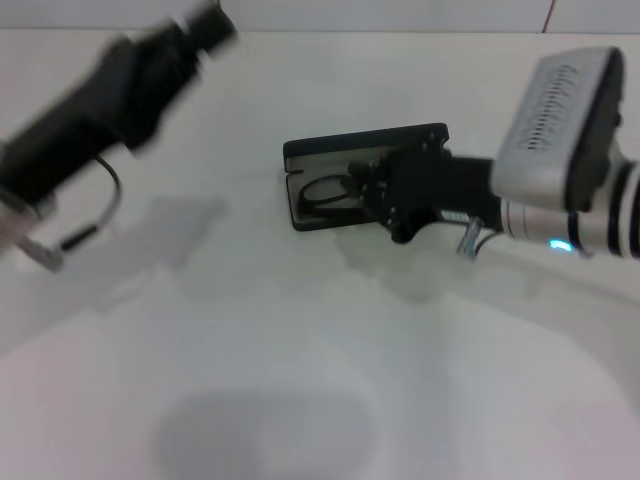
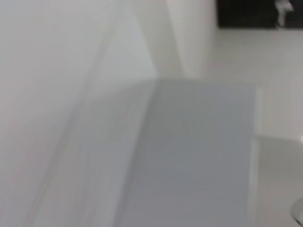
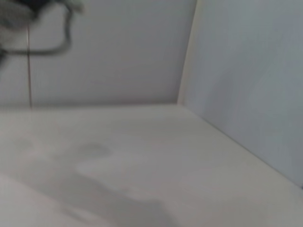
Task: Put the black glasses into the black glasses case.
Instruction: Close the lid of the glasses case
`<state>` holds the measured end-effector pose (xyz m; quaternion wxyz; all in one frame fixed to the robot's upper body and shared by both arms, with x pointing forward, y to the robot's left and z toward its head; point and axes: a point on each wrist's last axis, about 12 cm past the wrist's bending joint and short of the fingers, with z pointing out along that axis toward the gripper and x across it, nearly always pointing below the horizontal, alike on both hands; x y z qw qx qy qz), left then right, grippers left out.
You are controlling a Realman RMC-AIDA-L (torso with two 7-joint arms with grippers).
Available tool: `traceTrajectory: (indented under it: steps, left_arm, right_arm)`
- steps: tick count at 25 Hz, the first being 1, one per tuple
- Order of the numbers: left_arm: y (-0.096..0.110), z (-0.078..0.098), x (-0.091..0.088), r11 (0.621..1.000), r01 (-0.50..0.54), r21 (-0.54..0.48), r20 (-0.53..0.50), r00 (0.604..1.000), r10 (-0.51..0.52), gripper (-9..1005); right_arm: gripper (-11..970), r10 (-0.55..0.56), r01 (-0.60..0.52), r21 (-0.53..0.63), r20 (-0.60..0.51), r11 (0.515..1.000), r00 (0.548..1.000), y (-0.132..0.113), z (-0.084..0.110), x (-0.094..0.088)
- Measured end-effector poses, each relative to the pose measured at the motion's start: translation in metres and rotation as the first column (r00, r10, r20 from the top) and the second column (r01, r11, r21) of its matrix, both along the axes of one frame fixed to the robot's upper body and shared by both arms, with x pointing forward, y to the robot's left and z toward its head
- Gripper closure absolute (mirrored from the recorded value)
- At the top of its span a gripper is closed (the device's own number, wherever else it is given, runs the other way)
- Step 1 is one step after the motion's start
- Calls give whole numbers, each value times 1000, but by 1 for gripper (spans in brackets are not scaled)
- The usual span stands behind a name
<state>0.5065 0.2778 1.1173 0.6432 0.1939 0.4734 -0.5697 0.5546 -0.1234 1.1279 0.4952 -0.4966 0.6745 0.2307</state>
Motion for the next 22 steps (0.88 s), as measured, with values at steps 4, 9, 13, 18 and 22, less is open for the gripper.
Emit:
traceTrajectory:
  steps: [4, 9, 13, 18, 22]
  left_arm:
    - [-2, 9, 38, 995, -71, 68, -95, 992, 78, 953]
    - [-25, 26, 92, 913, 49, 406, -196, 980, 35, 947]
    - [-47, 30, 115, 793, 128, 596, -244, 969, 27, 900]
    - [-69, 19, 121, 677, 158, 719, -241, 970, 30, 822]
    - [-83, 10, 124, 626, 150, 765, -236, 970, 57, 743]
  right_arm:
    - [841, 29, -17, 137, -87, 990, 996, -21, -13, -27]
    - [837, 157, -120, 305, -101, 945, 982, -57, -28, -59]
    - [833, 156, -79, 451, -136, 889, 978, -87, -38, -66]
    - [828, 119, -17, 552, -149, 834, 982, -105, -50, -69]
    - [824, 103, 9, 563, -166, 827, 981, -109, -55, -68]
